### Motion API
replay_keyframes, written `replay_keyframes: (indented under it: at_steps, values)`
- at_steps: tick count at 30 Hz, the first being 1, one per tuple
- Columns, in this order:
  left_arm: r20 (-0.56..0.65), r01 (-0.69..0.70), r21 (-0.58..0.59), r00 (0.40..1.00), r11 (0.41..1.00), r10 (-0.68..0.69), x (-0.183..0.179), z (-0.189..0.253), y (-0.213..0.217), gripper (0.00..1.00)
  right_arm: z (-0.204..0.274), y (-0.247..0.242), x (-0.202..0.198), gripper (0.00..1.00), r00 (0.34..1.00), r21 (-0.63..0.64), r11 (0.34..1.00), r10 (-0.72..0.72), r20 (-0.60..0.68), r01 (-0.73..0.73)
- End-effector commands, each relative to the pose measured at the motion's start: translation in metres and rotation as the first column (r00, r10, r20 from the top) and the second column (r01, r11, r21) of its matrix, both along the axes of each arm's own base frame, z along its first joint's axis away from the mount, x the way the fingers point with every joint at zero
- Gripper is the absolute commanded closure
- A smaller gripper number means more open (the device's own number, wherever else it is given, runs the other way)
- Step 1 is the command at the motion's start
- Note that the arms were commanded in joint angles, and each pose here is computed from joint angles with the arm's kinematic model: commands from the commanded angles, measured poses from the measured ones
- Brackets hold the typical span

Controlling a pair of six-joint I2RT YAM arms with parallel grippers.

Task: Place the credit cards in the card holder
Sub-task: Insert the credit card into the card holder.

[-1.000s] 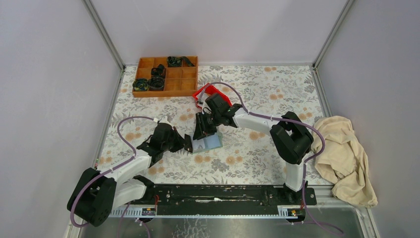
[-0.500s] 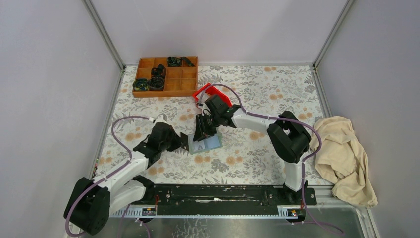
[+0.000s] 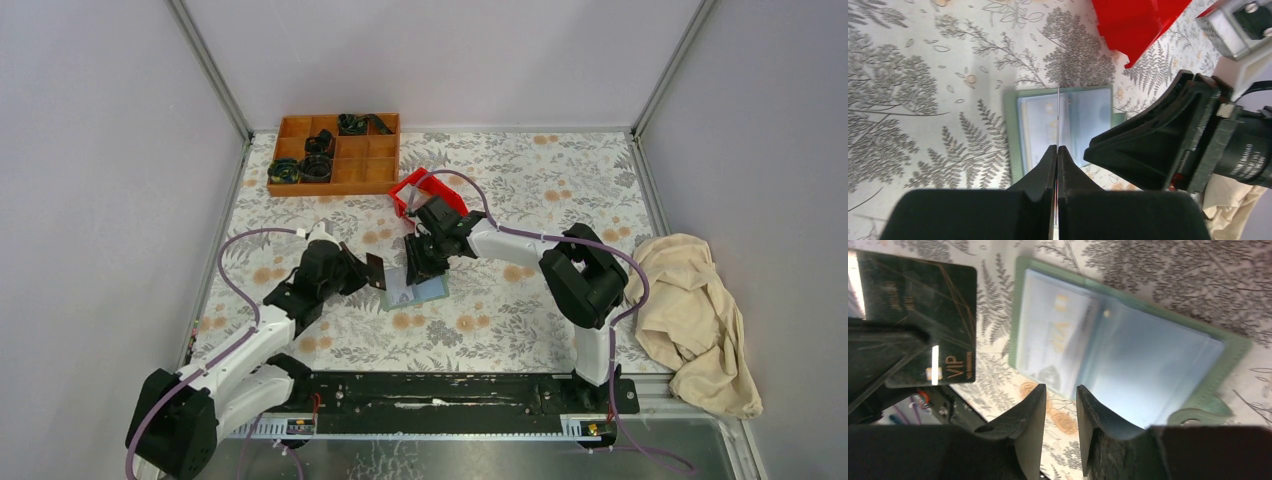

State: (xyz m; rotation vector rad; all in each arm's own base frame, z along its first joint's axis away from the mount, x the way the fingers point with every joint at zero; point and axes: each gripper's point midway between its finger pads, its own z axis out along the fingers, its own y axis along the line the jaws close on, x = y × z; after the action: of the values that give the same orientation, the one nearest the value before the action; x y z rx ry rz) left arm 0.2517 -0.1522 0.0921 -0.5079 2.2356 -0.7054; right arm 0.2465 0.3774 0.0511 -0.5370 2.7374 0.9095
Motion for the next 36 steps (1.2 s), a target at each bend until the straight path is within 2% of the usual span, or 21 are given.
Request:
replay_keyframes:
  at_steps: [1,8,17,30,36]
  values:
    - [0.098,0.055,-0.126,0.994,0.991,-0.043,0.016,0.03,-0.029,1.0,0.004,-0.027,0.012,0.65,0.993,-0.122,0.992,-0.018,0.117,0.032]
    - [0.122,0.079,-0.207,0.991,0.975,-0.054,0.015,0.024,-0.054,1.0,-0.005,-0.058,0.027,0.68,0.985,-0.215,0.972,-0.063,0.163,0.098]
    - [0.103,0.085,-0.216,0.993,0.973,-0.064,0.003,0.007,-0.076,1.0,-0.013,-0.087,0.035,0.7,0.977,-0.288,0.946,-0.1,0.186,0.152]
    - [0.075,-0.06,-0.207,0.994,0.977,0.077,-0.012,-0.019,-0.064,1.0,-0.027,-0.095,0.028,0.7,0.984,-0.308,0.94,-0.103,0.144,0.143]
    - [0.082,-0.077,-0.237,0.992,0.969,0.099,-0.013,-0.028,-0.066,1.0,-0.031,-0.094,0.023,0.7,0.988,-0.307,0.943,-0.099,0.116,0.13]
